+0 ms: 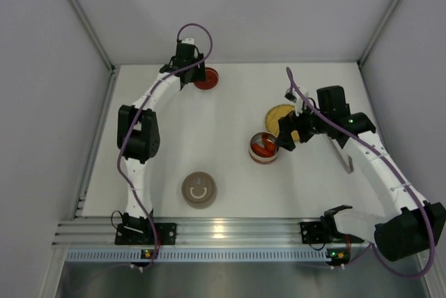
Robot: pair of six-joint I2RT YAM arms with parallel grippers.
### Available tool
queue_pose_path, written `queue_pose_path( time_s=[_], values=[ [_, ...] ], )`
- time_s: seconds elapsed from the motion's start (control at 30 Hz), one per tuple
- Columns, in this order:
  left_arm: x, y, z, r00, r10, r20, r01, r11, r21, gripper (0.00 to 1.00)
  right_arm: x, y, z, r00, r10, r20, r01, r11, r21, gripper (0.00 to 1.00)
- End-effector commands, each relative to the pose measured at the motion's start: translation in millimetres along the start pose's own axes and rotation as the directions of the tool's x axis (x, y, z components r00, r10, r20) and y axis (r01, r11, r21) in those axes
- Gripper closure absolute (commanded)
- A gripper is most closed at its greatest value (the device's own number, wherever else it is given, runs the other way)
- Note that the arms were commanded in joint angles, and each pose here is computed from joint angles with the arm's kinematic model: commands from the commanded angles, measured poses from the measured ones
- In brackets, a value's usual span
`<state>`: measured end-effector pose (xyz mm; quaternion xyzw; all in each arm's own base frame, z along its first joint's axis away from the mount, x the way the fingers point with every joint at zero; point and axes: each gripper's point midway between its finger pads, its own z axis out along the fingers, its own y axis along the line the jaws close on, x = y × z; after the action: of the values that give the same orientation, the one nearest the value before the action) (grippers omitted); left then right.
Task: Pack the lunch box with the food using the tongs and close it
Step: Pick up the box lid from the center of the board.
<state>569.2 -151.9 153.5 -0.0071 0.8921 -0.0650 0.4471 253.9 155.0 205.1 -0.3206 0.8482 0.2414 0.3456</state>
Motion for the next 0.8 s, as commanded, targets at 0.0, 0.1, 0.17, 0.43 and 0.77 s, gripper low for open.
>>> queue_pose_path(
  time_s=[0.0,0.1,0.17,0.43,0.77],
  values=[
    [-25,28,31,0.975,-0.173,0.137,0.198,0.960,-0.195,0.27,-15,-10,0,0.998,-0.011,0.069,0.010,1.000,0.017,0.01],
    [-32,31,52,0.965,-0.183,0.190,0.221,0.955,-0.199,0.27,-8,-14,-1,0.998,0.002,0.055,-0.003,1.000,0.022,0.01],
    [-32,35,61,0.962,-0.180,0.207,0.224,0.952,-0.210,0.28,-5,-15,-1,0.999,0.006,0.049,-0.007,1.000,0.019,0.01],
    [7,56,99,0.970,-0.200,0.137,0.230,0.936,-0.265,0.35,2,-22,-3,0.999,0.023,0.046,-0.024,1.000,0.017,0.01],
    [40,56,104,0.974,-0.226,0.005,0.221,0.949,-0.224,0.59,1,-20,-5,0.998,0.020,0.052,-0.021,1.000,0.007,0.00]
  ],
)
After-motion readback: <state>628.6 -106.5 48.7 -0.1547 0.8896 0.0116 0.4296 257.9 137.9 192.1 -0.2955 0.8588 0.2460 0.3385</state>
